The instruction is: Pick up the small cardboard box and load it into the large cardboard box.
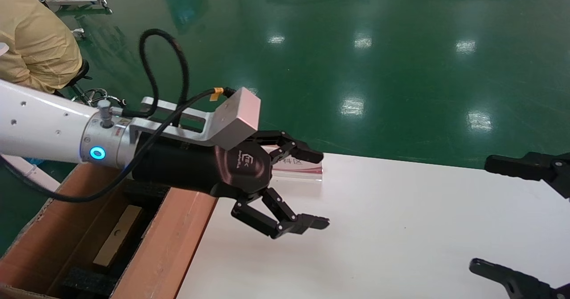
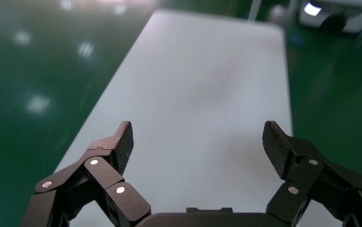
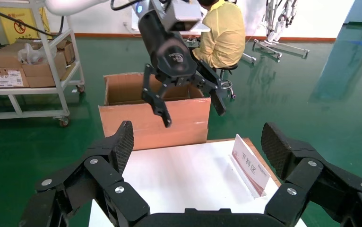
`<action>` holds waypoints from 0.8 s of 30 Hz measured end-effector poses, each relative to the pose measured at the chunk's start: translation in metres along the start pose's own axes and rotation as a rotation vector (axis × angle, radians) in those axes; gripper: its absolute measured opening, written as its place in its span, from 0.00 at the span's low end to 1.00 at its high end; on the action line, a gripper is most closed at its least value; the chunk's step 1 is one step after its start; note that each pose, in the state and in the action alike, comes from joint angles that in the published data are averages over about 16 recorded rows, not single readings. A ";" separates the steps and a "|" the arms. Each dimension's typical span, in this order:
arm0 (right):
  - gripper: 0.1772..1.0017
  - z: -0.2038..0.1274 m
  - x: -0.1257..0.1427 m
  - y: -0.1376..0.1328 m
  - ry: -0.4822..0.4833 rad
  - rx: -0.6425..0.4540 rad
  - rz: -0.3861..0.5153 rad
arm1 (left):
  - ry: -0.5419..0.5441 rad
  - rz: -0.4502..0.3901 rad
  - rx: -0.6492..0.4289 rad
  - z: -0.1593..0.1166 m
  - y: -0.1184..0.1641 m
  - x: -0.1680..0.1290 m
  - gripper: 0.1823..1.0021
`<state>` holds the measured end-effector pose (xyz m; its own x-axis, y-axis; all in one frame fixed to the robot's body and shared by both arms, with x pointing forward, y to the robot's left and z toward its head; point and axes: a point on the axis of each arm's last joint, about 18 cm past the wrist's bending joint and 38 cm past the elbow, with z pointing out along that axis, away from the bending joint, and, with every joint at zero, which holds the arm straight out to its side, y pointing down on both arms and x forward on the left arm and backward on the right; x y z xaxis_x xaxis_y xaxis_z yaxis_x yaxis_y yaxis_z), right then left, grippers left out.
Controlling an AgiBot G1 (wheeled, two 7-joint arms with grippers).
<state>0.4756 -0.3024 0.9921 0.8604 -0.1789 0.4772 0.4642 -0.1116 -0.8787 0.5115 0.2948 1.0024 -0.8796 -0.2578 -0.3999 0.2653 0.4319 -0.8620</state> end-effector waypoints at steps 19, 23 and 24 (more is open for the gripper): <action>1.00 0.000 0.000 0.000 -0.001 0.000 0.000 | 0.055 0.089 0.329 -0.013 0.001 0.031 1.00; 1.00 0.000 0.000 0.000 -0.001 0.000 0.000 | 0.055 0.090 0.331 -0.013 0.001 0.031 1.00; 1.00 0.000 0.000 0.000 -0.001 0.000 0.000 | 0.055 0.090 0.332 -0.013 0.001 0.031 1.00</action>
<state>0.4753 -0.3021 0.9921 0.8604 -0.1777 0.4775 0.4644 -0.1120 -0.8785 0.4794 0.2983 0.9931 -0.8643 -0.1809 -0.4693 0.4488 0.1440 -0.8820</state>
